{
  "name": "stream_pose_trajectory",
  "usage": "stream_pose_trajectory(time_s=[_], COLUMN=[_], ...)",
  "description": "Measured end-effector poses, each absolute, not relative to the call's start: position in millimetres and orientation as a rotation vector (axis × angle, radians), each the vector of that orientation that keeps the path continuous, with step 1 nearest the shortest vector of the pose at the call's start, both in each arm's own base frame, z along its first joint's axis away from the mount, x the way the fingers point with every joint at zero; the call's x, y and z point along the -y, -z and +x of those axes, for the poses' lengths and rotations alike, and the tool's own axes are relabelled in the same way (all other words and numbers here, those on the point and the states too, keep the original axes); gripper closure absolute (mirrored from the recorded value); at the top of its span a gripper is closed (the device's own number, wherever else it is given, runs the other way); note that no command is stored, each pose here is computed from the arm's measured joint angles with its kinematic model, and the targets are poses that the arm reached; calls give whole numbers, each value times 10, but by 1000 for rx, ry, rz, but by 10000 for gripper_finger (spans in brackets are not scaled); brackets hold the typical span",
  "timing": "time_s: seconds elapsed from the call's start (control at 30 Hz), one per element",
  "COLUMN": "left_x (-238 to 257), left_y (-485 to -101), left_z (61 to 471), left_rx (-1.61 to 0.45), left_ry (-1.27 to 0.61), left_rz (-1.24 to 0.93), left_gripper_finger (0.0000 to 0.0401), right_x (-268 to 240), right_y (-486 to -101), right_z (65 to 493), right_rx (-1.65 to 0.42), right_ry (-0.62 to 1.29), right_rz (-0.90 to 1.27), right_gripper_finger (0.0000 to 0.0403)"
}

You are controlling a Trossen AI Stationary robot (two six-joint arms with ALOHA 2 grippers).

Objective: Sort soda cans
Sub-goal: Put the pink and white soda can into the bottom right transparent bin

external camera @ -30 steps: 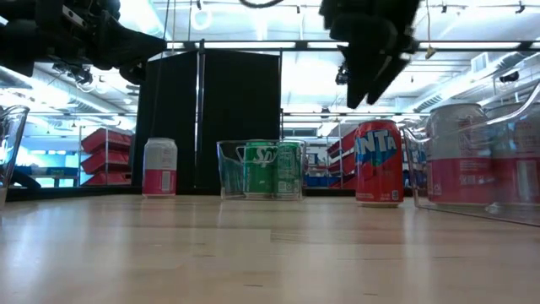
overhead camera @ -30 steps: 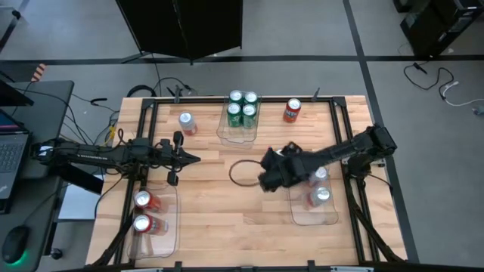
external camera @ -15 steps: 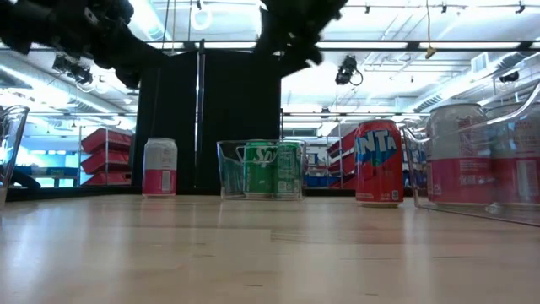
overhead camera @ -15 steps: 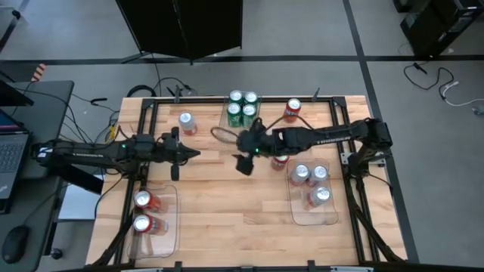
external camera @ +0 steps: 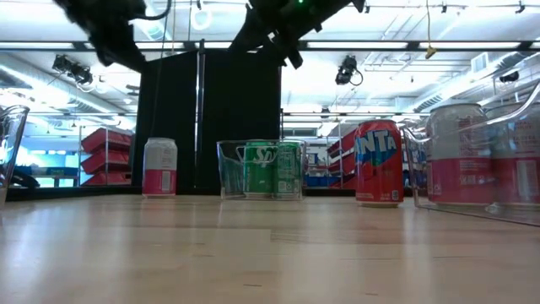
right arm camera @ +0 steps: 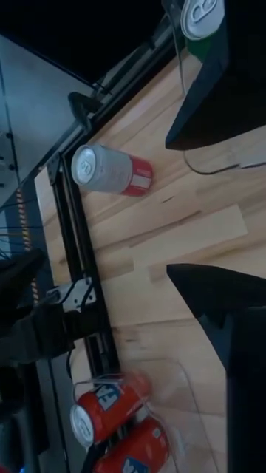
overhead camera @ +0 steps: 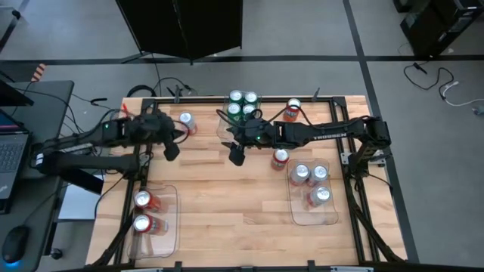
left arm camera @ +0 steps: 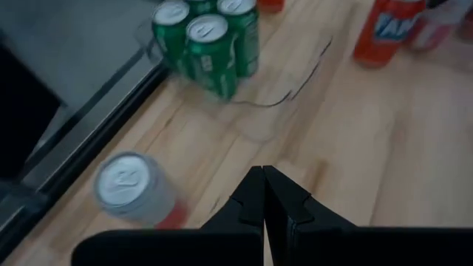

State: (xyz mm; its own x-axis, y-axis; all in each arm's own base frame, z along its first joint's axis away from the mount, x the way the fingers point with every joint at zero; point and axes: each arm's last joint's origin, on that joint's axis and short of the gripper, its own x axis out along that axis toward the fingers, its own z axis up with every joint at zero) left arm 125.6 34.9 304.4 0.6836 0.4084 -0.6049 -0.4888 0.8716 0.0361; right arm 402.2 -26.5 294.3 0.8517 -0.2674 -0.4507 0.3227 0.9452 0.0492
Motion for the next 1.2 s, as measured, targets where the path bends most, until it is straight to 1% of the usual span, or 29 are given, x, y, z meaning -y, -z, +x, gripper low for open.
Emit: stream_pose_trajectory(time_s=[0.17,0.37,0.53,0.87,1.03,1.2], left_x=[-544,-861,-1144,-1762,-1819,-1813], left_y=[-3269,-3345,-3328,-3008,-2874,-2850], left_z=[1439,1681,1779,1724,1768,1817], left_rx=[-866,-1116,-1195,-1318,-1406,-1414], left_ry=[-525,-543,-571,-597,-555,-528], left_rz=[-138,-123,-125,-323,-342,-312], left_gripper_finger=[398,398,400,398,376,331], right_x=[222,177,168,168,167,166], right_y=[-2941,-2936,-2912,-2903,-2902,-2902], right_z=[4023,4023,4010,4005,4005,4005], right_rx=[-458,-467,-496,-507,-508,-508], right_ry=[301,287,286,287,284,279], right_rz=[122,104,97,95,96,98], right_gripper_finger=[158,154,156,159,160,161])
